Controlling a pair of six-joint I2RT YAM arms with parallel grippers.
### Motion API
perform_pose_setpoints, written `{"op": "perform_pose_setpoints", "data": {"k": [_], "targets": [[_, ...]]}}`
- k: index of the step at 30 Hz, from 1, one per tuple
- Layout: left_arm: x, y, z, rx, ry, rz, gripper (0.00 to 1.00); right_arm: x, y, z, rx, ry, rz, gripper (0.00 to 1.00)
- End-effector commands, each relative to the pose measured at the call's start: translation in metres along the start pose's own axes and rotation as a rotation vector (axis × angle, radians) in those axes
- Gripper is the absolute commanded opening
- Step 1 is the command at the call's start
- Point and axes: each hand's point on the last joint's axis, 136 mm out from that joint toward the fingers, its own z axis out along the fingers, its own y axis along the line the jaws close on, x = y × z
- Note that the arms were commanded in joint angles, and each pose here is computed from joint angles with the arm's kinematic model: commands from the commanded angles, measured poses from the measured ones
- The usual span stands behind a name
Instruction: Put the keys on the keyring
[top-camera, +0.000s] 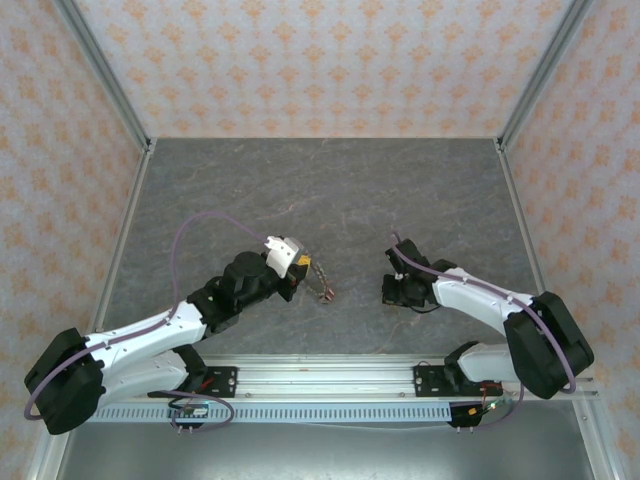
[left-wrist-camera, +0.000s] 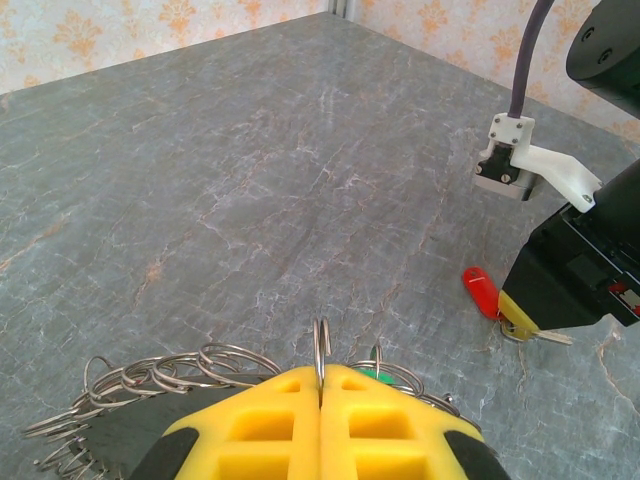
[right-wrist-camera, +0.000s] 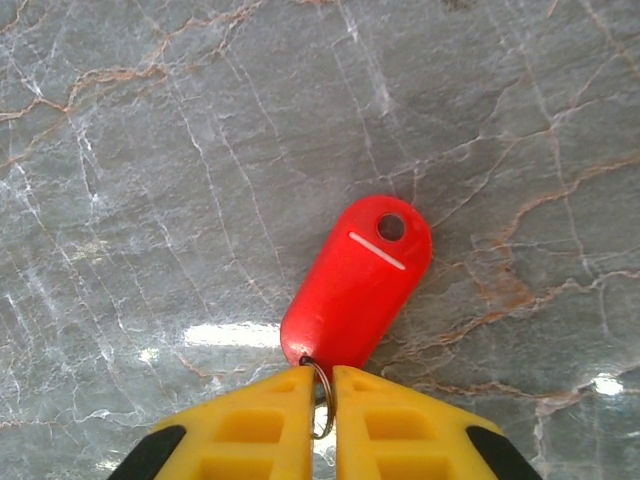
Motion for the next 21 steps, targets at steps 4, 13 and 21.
{"op": "perform_pose_setpoints", "data": {"k": [4, 13, 21], "targets": [[-0.0160, -0.0012, -0.0004, -0.008, -0.059, -0.002, 0.00, -0.0049, 0.0062, -0.0049, -0.009, -0.012, -0.015, 0.12], [-0.0160, -0.0021, -0.0011, -0.003, -0.060, -0.006, 0.00, -0.0048, 0.0060, -0.0027, -0.012, -0.015, -0.012, 0.12], [-0.0166, -0.0022, -0.0011, -0.003, -0.061, -0.007, 0.00, -0.0054, 0.0078, -0.0029, -0.022, -0.017, -0.005, 0.13]]}}
